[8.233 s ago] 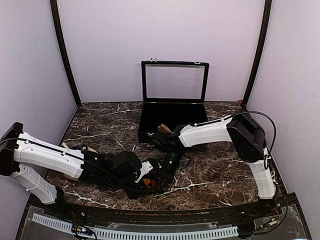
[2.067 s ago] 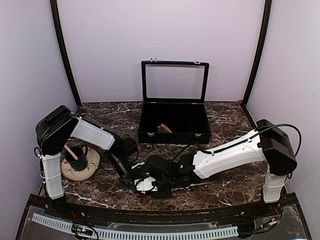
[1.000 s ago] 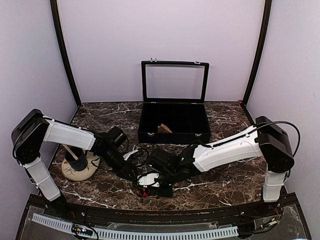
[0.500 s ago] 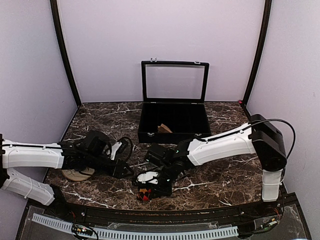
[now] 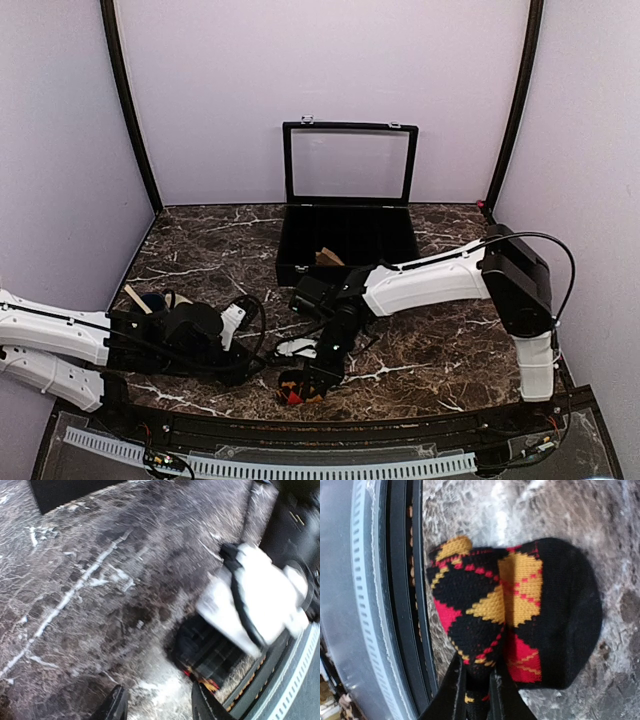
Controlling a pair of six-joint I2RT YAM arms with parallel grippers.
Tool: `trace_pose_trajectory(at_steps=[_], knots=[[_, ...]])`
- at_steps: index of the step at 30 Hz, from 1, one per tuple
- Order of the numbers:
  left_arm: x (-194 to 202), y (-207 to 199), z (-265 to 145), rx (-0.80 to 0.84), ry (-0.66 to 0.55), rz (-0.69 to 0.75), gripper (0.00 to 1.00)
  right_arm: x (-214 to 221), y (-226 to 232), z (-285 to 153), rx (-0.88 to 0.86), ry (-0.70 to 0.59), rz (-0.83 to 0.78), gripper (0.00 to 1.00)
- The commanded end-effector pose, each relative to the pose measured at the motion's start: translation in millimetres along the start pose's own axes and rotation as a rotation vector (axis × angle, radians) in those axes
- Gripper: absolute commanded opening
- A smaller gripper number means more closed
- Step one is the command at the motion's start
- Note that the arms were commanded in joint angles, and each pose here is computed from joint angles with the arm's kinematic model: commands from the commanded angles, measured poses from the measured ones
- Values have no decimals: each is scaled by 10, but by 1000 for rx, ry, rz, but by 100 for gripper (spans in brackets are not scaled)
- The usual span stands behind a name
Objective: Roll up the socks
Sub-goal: Roll the sock at the center of the board.
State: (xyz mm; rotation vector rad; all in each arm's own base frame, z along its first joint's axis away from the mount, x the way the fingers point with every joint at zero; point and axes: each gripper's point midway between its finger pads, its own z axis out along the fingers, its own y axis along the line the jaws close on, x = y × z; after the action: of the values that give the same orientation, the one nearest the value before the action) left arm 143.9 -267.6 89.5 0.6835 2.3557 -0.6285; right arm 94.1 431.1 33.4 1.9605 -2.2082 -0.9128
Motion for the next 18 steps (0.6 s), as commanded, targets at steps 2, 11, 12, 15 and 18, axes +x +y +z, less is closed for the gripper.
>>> trace_pose_trajectory(at_steps=[2, 11, 12, 15, 18], knots=[[57, -6, -65, -46, -34, 28, 46, -42, -142, 7, -17, -5, 52, 1], [49, -119, -137, -8, -55, 89, 46, -47, -176, 4, -60, 12, 68, 1], [65, -148, -119, -1, -44, 102, 46, -51, -172, 3, -68, 12, 70, 1], [131, -281, -36, 33, -1, 155, 46, -50, -177, 8, -92, 12, 83, 1], [212, -420, 63, 62, 52, 219, 46, -38, -168, 24, -121, 19, 100, 2]])
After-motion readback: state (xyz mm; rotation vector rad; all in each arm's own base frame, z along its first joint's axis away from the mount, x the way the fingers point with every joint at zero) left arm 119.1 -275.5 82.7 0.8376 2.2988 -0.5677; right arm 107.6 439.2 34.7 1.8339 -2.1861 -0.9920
